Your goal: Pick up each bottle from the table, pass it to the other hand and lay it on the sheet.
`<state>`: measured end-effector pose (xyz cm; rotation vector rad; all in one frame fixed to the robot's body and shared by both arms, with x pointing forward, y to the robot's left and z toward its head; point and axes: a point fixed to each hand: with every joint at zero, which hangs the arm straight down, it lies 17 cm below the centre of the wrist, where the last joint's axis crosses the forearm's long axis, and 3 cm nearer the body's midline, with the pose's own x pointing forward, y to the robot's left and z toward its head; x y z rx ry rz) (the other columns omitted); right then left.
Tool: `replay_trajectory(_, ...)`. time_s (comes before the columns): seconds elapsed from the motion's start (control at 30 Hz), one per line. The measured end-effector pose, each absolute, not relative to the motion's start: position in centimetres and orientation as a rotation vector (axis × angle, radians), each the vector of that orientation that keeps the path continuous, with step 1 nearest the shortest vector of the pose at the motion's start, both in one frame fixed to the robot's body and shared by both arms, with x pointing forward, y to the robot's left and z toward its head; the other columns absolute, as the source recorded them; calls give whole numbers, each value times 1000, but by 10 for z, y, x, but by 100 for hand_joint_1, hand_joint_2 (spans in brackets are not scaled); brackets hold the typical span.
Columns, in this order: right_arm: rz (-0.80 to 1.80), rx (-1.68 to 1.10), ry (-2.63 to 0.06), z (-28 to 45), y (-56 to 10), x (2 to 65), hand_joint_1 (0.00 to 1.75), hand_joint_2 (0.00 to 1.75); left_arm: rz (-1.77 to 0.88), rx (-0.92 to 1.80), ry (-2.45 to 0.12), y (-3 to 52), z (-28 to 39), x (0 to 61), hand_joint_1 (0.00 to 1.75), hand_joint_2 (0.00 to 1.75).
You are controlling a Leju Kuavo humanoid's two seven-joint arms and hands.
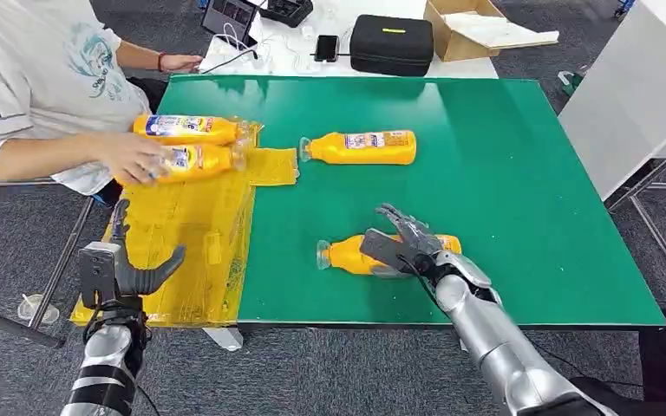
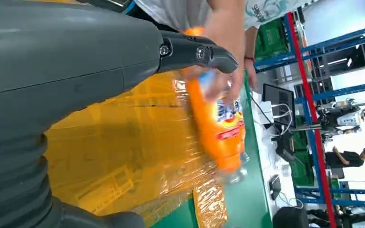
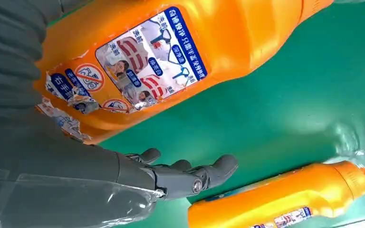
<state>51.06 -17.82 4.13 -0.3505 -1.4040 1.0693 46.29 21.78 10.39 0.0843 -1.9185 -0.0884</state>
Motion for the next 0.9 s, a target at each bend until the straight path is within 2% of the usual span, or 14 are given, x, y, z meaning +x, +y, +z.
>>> replay_trajectory(0.47,1193,-112,-1309,38,-186,502,0,175,-144,74,-1928,201,109,472,0,175)
replay_trajectory(0.67,1296,-79,-1148,45,-240,497,0,175,-137,33,-1917,195,108,476,0,175)
replay_trajectory(0.9,1373,-136,-1081,63,-280,491,0,175,-135,14,-1901,190,103,477,0,175)
